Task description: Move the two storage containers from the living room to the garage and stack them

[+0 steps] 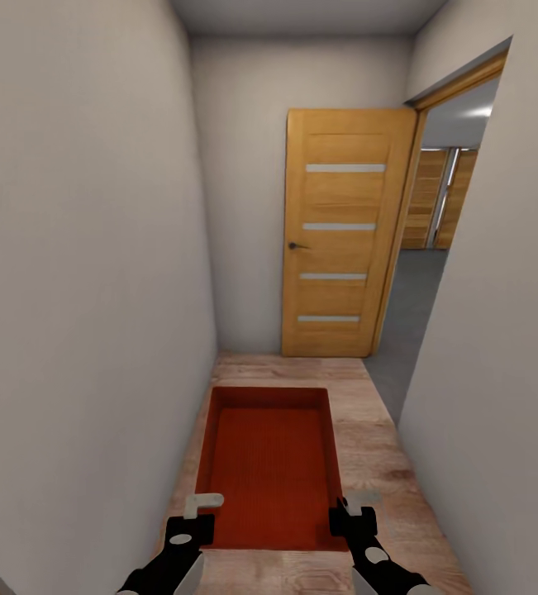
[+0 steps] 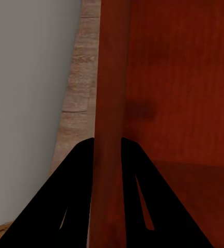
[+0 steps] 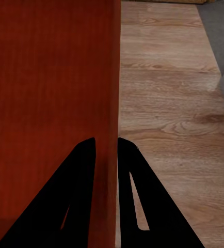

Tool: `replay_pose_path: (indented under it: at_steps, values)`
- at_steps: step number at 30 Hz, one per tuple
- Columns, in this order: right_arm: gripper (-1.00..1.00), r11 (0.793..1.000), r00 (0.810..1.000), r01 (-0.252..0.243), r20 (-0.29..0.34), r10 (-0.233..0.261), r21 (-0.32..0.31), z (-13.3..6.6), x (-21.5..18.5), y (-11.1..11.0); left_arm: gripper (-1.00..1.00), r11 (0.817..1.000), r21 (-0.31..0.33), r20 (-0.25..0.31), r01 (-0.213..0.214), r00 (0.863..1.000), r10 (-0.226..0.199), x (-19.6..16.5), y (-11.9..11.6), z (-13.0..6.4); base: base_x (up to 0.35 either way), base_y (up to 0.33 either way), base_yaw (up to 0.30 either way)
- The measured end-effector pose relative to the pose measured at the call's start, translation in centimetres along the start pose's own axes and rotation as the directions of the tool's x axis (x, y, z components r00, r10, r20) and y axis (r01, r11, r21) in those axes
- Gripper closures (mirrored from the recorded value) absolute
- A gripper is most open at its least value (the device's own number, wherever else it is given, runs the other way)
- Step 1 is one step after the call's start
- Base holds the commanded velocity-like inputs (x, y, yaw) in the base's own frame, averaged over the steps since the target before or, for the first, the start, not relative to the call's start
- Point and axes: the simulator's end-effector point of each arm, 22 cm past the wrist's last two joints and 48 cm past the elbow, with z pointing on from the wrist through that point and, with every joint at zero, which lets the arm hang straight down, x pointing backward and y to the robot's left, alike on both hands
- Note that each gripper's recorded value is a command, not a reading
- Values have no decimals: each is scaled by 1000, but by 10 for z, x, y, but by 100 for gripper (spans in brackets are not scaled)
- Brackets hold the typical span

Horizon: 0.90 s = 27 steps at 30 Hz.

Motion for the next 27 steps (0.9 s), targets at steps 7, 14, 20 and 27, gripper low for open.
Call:
replay_pose_path:
  at_steps: [7, 14, 20, 27]
  values:
    - [100, 1000, 1000, 0, 1, 0, 0, 0, 0, 0, 100, 1000, 0, 1, 0, 1000, 0, 0, 0, 0, 322, 0, 0]
    - [100, 1000, 1000, 0, 2, 0, 0, 0, 0, 0, 100, 1000, 0, 2, 0, 1000, 0, -1, 0, 0, 322, 0, 0]
    - [100, 1000, 1000, 0, 2, 0, 0, 0, 0, 0, 100, 1000, 0, 1, 0, 1000, 0, 0, 0, 0, 322, 0, 0]
    - [100, 1000, 1000, 0, 1, 0, 0, 0, 0, 0, 100, 1000, 0, 1, 0, 1000, 0, 0, 0, 0, 322, 0, 0]
